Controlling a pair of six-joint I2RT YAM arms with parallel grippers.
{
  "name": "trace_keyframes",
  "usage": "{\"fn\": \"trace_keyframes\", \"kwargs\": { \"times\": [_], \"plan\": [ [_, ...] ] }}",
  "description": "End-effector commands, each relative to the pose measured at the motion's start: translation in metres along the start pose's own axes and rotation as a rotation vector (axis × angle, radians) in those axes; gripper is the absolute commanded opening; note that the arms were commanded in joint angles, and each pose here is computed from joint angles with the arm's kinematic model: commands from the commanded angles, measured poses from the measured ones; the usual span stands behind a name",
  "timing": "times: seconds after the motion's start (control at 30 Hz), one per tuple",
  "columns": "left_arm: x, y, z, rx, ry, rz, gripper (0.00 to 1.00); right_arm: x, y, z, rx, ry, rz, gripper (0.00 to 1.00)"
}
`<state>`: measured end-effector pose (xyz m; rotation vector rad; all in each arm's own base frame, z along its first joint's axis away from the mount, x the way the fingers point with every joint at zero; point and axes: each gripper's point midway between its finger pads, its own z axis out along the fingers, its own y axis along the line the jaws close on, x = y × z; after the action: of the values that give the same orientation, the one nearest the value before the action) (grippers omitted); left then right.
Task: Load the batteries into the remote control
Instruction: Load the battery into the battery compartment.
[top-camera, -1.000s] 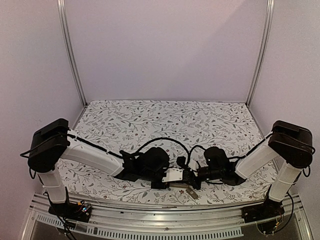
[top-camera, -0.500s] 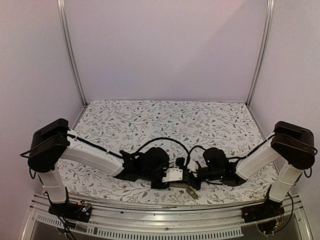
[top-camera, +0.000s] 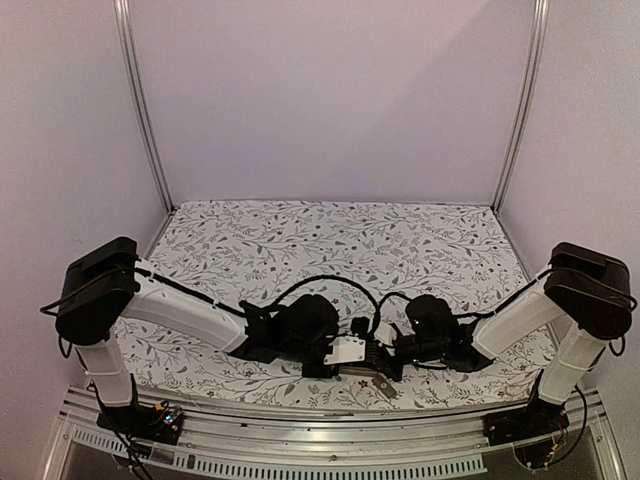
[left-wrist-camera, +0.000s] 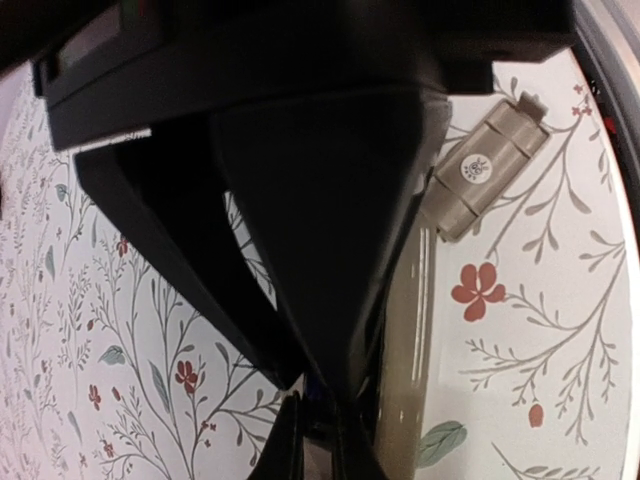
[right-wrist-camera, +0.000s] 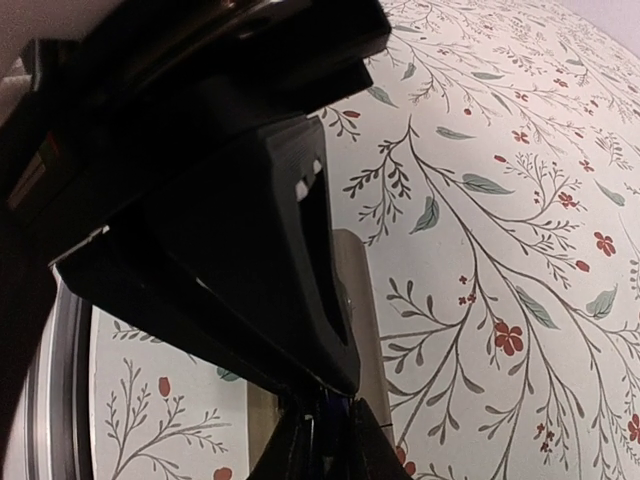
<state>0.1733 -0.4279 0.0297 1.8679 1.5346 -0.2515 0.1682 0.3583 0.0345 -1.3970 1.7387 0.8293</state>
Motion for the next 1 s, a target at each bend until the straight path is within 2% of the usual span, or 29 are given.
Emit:
{"fn": "trace_keyframes", "kwargs": {
  "times": [0.0,0.13,0.27,0.63,0.8,0.97],
  "plan": [
    [0.046,-0.039,0.025,0.120,0.105,-0.030,0.00,0.055,0.040,0.004,-0.164,0.179,0.028,0.14],
    [0.045,-0.037,0.026,0.115,0.103,-0.035,0.00,0.069,0.036,0.005,-0.143,0.241,0.035,0.11],
    [0.044,-0.037,0.025,0.110,0.100,-0.038,0.00,0.080,0.033,0.005,-0.121,0.287,0.047,0.03],
    [0.048,-0.029,0.022,0.069,0.122,-0.049,0.20,0.093,0.029,0.003,-0.093,0.354,0.063,0.00],
    [0.050,-0.025,0.019,0.050,0.124,-0.072,0.20,0.097,0.030,0.004,-0.089,0.377,0.060,0.00],
    [0.052,-0.027,0.017,0.056,0.123,-0.085,0.08,0.095,0.034,0.003,-0.109,0.367,0.067,0.00]
  ]
}}
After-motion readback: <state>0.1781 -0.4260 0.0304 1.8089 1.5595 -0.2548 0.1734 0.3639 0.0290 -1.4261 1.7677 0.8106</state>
